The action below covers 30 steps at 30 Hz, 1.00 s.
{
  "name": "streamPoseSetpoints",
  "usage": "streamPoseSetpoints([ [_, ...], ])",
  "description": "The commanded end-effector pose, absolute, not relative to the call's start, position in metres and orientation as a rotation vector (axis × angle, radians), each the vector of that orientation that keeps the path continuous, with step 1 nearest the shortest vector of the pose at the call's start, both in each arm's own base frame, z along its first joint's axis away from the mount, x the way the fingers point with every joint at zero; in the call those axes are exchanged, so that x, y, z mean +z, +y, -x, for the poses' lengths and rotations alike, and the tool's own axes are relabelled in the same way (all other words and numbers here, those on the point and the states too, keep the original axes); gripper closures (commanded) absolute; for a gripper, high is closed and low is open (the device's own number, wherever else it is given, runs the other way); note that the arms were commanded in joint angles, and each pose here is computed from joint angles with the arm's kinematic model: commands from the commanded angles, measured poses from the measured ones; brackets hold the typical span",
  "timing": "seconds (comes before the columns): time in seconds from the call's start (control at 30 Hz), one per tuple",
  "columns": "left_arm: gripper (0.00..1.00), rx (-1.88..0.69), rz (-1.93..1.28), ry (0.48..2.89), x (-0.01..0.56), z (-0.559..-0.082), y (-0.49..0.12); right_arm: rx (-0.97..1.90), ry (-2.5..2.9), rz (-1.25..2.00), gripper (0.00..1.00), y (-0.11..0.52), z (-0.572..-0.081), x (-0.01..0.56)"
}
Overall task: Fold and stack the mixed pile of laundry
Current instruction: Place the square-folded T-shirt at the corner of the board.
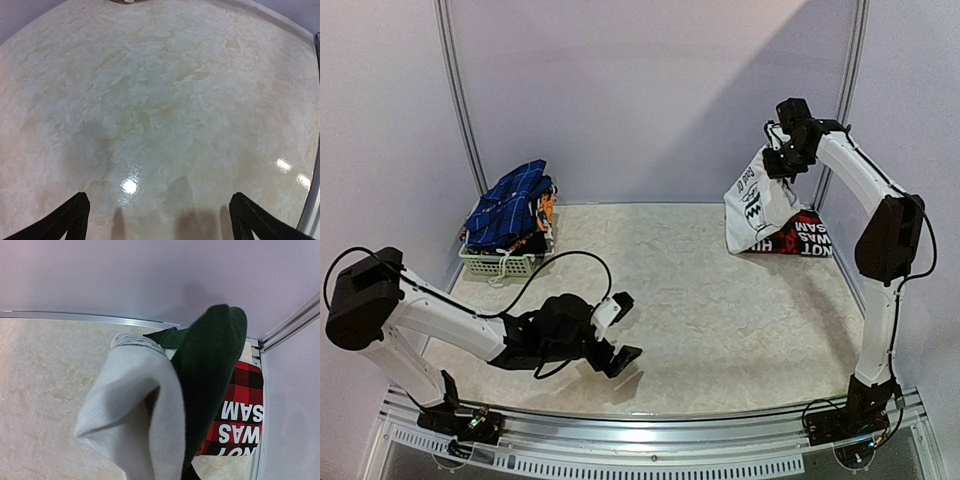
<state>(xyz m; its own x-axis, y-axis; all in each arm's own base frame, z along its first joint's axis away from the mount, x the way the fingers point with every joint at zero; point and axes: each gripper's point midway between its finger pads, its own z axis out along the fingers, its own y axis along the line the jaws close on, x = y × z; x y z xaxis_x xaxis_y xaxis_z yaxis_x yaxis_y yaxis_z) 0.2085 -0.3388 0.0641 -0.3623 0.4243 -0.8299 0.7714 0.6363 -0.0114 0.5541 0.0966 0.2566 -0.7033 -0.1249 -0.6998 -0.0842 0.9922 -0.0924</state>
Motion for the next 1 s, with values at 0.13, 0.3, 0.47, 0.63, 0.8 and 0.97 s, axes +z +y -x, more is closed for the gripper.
streamPoseSetpoints([
  [0.13,0.0,-0.519,-0.929,2.013,0.057,-0.209,-0.334,-0.098,2.349,0.08,1.0,0.053,-0.561,0.26],
  [0.3,0.0,-0.517,-0.931,2.011,0.056,-0.208,-0.332,-0.09,2.39,0.037,1.0,0.03,-0.57,0.233],
  [0.47,0.0,-0.518,-0.934,2.009,0.054,-0.208,-0.332,-0.111,2.427,0.06,1.0,0.009,-0.582,0.202],
  [0.63,0.0,-0.515,-0.944,2.009,0.052,-0.208,-0.333,-0.19,2.445,0.082,1.0,-0.011,-0.593,0.177],
  [0.8,0.0,-0.515,-0.947,2.012,0.05,-0.208,-0.334,-0.293,2.448,0.116,1.0,-0.027,-0.602,0.16],
  [0.97,0.0,-0.511,-0.954,2.019,0.046,-0.209,-0.335,-0.359,2.426,0.141,1.0,-0.034,-0.612,0.151],
])
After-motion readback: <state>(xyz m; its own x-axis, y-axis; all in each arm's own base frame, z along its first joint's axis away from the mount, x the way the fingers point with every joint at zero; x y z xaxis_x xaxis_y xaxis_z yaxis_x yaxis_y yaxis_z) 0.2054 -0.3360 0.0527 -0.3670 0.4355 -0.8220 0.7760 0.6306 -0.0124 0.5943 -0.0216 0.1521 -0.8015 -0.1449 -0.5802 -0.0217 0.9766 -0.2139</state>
